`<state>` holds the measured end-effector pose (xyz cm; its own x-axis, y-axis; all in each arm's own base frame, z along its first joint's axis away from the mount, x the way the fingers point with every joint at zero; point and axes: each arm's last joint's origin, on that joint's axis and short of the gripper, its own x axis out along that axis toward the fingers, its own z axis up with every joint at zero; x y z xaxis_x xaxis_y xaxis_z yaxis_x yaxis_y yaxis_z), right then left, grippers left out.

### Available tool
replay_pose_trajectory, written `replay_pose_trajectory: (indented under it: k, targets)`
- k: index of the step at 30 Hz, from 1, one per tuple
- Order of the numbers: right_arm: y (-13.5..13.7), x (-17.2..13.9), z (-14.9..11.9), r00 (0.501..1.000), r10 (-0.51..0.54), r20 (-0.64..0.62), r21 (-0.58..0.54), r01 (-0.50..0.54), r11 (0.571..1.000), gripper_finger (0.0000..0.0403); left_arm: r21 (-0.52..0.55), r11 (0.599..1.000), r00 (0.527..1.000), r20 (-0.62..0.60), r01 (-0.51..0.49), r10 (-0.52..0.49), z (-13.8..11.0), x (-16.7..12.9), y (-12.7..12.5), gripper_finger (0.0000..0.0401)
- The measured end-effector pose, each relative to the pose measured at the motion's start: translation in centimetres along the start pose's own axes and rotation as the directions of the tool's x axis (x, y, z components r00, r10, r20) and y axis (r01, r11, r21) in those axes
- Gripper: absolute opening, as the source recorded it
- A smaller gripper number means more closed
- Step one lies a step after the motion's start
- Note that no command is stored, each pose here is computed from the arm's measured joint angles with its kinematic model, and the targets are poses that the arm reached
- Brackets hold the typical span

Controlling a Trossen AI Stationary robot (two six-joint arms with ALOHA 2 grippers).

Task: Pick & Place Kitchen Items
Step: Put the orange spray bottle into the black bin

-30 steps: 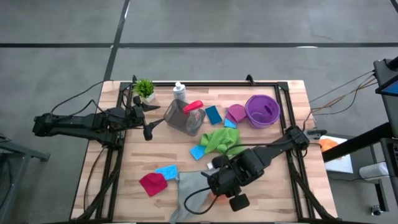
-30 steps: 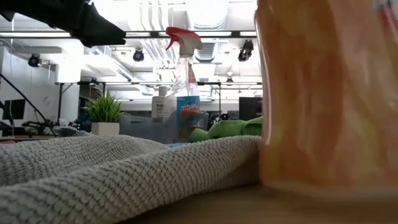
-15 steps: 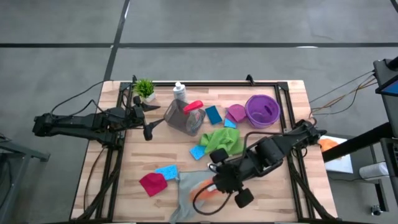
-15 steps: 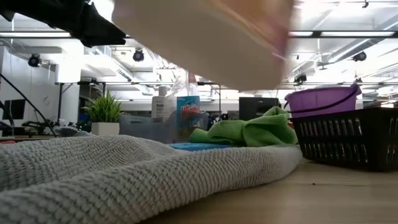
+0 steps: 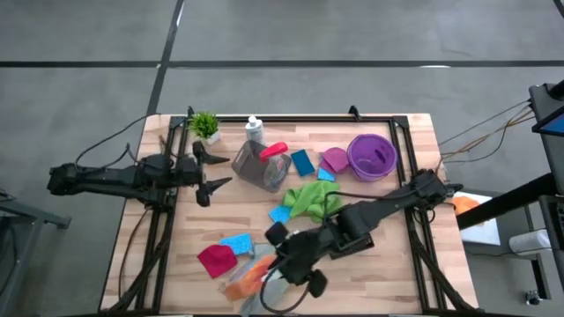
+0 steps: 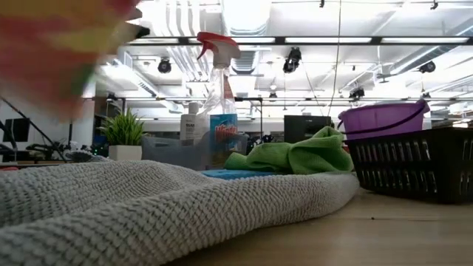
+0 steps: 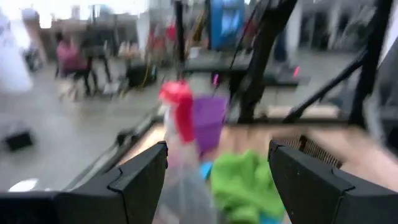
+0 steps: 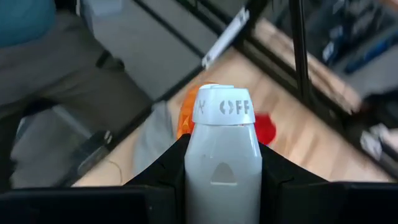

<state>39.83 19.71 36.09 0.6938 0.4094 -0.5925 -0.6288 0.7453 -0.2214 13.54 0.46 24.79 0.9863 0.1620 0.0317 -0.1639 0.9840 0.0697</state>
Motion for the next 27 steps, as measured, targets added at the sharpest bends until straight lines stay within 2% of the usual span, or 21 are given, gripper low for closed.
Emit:
replay_pose_trajectory:
  k: [4,8,11,14,19,27]
  targets:
    - [-1.2,2.9,-1.8,0.987,-0.010,0.158,-0.036,0.016,0.999,0.0101,0.006,1.000,0.997,0.065,-0.029,0.029,-0.9,-1.1,0.3,0.0278]
    - [-3.0,4.1,-3.6,0.964,-0.039,0.264,-0.041,0.052,0.998,0.0101,-0.001,0.998,0.998,0.007,-0.055,0.055,-0.5,-2.5,0.8,0.0278]
    - [-4.3,4.3,-4.8,0.959,-0.066,0.275,-0.041,0.080,0.996,0.0101,-0.016,0.998,0.998,-0.027,-0.065,0.065,-0.1,-3.5,1.0,0.0278]
    - [-5.7,4.0,-5.7,0.972,-0.084,0.221,-0.033,0.093,0.995,0.0101,-0.016,0.996,0.994,-0.057,-0.093,0.092,-0.1,-4.4,1.2,0.0278]
    - [-8.2,1.3,-5.9,0.981,-0.151,0.126,-0.047,0.157,0.986,0.0101,-0.034,0.990,0.989,-0.047,-0.138,0.137,0.0,-5.0,1.4,0.0278]
    - [-11.7,-5.0,-5.2,0.956,-0.289,0.042,-0.110,0.292,0.950,0.0101,-0.031,0.988,0.986,-0.073,-0.152,0.149,-0.2,-4.7,1.4,0.0278]
